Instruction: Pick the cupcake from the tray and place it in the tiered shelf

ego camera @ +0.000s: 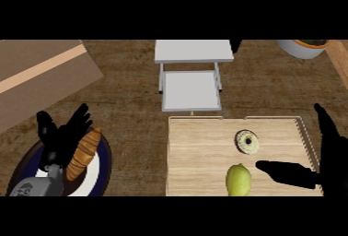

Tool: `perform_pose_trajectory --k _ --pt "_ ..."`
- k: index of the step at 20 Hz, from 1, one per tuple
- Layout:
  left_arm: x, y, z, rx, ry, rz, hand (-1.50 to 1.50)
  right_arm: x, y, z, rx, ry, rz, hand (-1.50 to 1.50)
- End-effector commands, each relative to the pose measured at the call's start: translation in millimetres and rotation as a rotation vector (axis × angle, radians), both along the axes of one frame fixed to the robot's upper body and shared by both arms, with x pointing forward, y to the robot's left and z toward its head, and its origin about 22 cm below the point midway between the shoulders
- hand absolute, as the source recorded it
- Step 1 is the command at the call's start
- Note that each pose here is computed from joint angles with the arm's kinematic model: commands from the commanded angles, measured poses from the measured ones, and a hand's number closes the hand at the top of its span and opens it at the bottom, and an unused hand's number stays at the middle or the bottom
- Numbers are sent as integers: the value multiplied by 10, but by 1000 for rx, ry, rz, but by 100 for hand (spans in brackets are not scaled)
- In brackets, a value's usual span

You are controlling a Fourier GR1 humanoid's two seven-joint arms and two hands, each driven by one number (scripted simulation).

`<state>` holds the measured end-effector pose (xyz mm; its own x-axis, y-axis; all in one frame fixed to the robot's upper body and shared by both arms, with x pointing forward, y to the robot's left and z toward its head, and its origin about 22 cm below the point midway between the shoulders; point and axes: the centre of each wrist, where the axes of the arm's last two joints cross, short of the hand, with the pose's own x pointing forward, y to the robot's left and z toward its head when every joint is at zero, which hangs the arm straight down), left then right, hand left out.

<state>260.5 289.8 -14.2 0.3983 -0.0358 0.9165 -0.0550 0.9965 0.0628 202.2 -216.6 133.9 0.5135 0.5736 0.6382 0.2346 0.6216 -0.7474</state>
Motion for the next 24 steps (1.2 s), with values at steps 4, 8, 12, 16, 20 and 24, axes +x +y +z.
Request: perform_pose_trajectory --k 4,8,12,16,20,24 --pt "-79 16 -66 -23 40 5 0 216 459 -93 -33 224 -81 -150" --pt "-193 7 -209 -20 42 23 0 407 502 -253 -57 296 -122 -150" --pt "-87 25 -23 -14 41 21 0 552 674 -373 -82 285 -158 -150" --pt "-64 -13 -158 -5 60 38 0 595 700 -340 -94 314 -169 -150" --pt "-149 158 -135 -9 39 32 0 594 847 -544 -83 312 -177 -150" --pt "-120 108 -212 -21 48 22 0 493 798 -540 -114 331 -190 -150"
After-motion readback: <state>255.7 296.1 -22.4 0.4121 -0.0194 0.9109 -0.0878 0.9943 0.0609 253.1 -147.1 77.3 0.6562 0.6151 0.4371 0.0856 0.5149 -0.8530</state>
